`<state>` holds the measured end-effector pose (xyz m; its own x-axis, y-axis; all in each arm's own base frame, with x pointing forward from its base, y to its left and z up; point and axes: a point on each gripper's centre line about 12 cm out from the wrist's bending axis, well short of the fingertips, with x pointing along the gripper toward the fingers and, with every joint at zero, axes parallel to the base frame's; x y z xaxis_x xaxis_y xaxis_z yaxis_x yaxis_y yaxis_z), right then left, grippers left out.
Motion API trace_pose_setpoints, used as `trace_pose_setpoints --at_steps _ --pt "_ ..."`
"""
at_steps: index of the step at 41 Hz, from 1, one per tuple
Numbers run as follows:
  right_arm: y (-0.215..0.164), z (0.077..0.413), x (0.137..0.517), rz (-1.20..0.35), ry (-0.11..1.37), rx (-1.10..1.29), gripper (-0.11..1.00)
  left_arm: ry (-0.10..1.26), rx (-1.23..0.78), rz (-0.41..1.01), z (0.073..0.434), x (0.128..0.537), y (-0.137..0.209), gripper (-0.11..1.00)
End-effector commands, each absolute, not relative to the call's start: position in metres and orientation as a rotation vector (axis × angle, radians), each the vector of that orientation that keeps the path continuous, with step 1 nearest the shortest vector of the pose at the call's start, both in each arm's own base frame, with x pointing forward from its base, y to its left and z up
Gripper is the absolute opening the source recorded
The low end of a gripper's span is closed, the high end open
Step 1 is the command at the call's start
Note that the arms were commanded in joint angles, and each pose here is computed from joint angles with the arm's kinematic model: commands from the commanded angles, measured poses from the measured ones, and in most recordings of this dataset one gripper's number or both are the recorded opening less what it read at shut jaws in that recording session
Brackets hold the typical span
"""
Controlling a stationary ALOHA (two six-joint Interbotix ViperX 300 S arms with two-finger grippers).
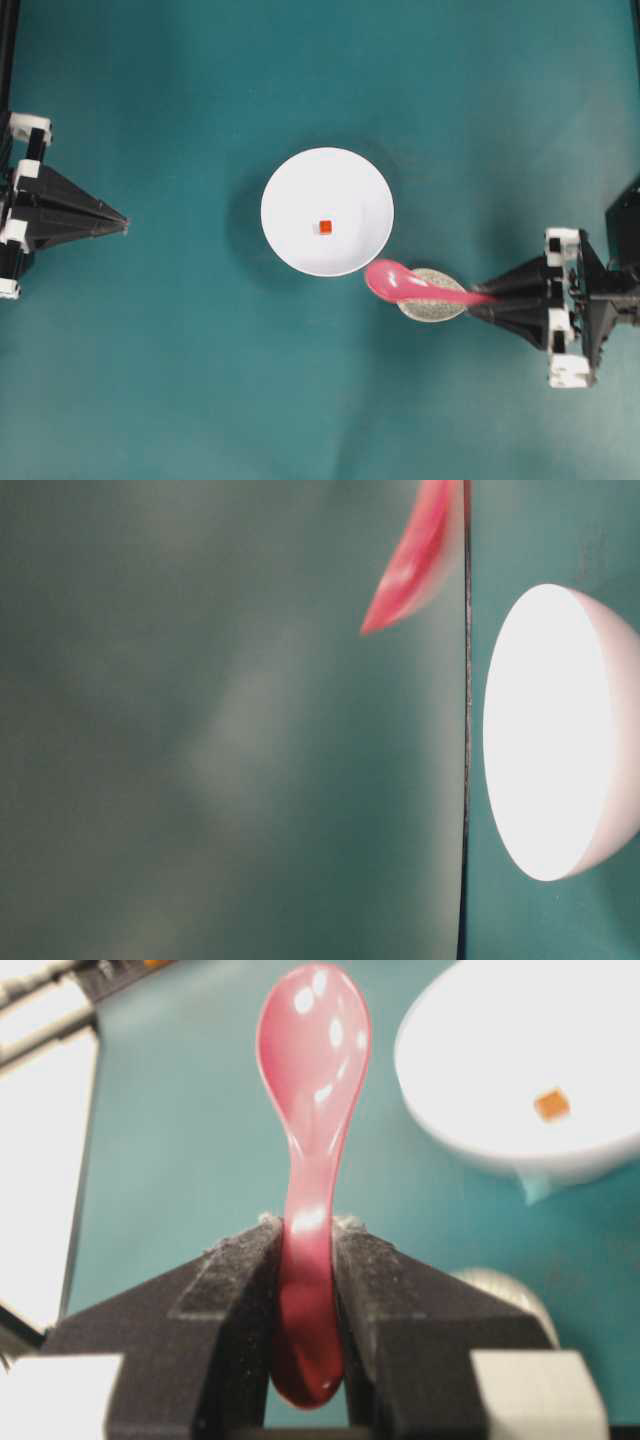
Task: Grip the spoon and scoop the red block from the bowl with right arm.
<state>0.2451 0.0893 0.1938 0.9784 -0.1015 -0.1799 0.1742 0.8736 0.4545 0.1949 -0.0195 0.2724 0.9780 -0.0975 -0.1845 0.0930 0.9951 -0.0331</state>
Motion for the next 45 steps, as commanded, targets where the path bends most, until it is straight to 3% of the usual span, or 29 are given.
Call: trace_pose_setpoints --at_steps 1,9,14,22,31,45 --pt "0.080 0.225 0.261 -0.139 0.136 0.540 0.23 0.149 -0.025 -0.100 0.286 0.197 -0.020 0.00" --pt "0.046 0.276 0.299 -0.106 0.211 0.655 0.23 0.147 -0.023 -0.100 0.286 0.197 -0.020 0.00" --pt "0.024 0.292 0.319 -0.044 0.335 0.730 0.23 0.149 -0.021 -0.100 0.286 0.197 -0.020 0.00" --pt "0.002 0.284 0.342 0.015 0.527 0.791 0.23 0.150 -0.021 -0.100 0.285 0.198 -0.020 0.00" --pt "-0.006 0.276 0.362 0.018 0.596 0.770 0.23 0.156 -0.018 -0.100 0.284 0.198 -0.020 0.00" --pt "-0.004 0.250 0.360 -0.013 0.842 0.726 0.23 0.158 -0.003 -0.102 0.283 0.198 -0.020 0.00"
